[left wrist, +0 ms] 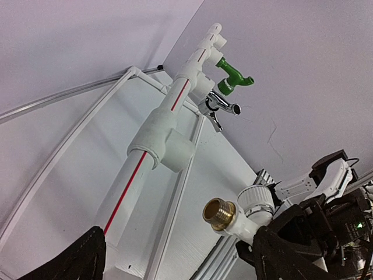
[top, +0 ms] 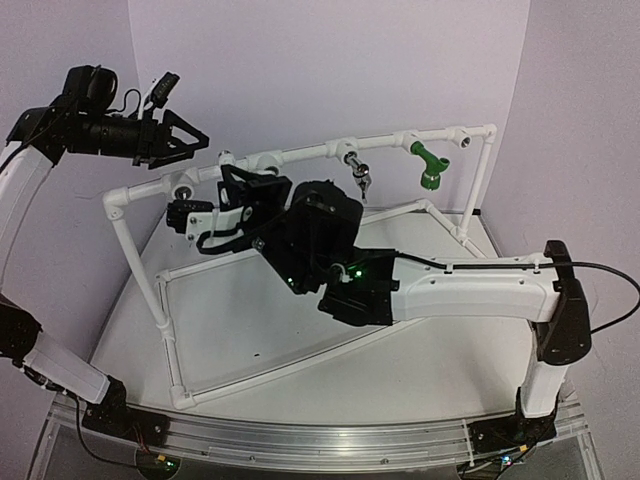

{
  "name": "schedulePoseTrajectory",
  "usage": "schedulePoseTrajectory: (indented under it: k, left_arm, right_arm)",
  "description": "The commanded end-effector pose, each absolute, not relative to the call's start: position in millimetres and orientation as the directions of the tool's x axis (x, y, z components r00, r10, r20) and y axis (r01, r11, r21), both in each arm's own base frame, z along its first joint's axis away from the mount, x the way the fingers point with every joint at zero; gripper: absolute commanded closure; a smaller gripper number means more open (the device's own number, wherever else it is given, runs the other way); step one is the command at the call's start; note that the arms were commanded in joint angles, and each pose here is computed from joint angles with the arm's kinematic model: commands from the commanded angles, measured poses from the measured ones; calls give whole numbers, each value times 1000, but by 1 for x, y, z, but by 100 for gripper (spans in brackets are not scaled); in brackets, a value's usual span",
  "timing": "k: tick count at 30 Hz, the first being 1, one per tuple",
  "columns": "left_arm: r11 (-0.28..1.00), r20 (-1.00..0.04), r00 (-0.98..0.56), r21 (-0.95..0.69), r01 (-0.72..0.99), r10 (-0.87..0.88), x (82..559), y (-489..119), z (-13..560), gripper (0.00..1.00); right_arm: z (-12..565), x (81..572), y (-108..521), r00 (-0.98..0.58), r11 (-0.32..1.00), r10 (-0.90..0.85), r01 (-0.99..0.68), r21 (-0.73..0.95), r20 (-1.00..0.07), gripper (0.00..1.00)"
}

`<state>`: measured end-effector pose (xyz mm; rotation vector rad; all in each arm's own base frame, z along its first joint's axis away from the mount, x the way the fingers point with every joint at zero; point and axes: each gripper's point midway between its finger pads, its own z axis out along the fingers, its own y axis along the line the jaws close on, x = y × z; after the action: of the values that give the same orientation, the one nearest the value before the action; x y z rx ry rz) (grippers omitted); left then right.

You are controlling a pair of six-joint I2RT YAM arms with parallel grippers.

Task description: Install the water faucets

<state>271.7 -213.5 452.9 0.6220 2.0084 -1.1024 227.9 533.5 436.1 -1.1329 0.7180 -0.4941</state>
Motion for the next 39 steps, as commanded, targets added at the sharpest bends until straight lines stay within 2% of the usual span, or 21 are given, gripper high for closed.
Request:
schedulePoseTrajectory:
  k: [1, 11, 19, 26, 33, 39]
  left_arm:
    - [561, -834, -545, -410, 719, 89, 269, -205, 462, 13]
    - [627, -794, -585, -374, 683, 163, 287, -202, 429, 11]
    - [640, -788, -580, -341, 688, 205, 304, -206, 416, 13]
    - [593, -763, -604, -384, 708, 228, 294, -217, 406, 14]
    - [573, -772, -593, -386, 723, 229, 279, -216, 408, 4]
    - [622, -828, -502, -261, 738, 249, 263, -197, 407, 0]
  right_arm:
    - [469, 225, 480, 646, 425, -698, 26, -905, -309, 100]
    - [440, 225, 431, 569, 367, -763, -12, -930, -308, 100]
    - [432, 223, 430, 577, 363, -748, -56, -930, -327, 100]
    - [420, 222, 442, 593, 339, -738, -84, -937, -320, 100]
    - [417, 226, 458, 606, 338, -727, -92, -937, -322, 100]
    - [419, 227, 459, 608, 344, -724, -94, -934, -327, 100]
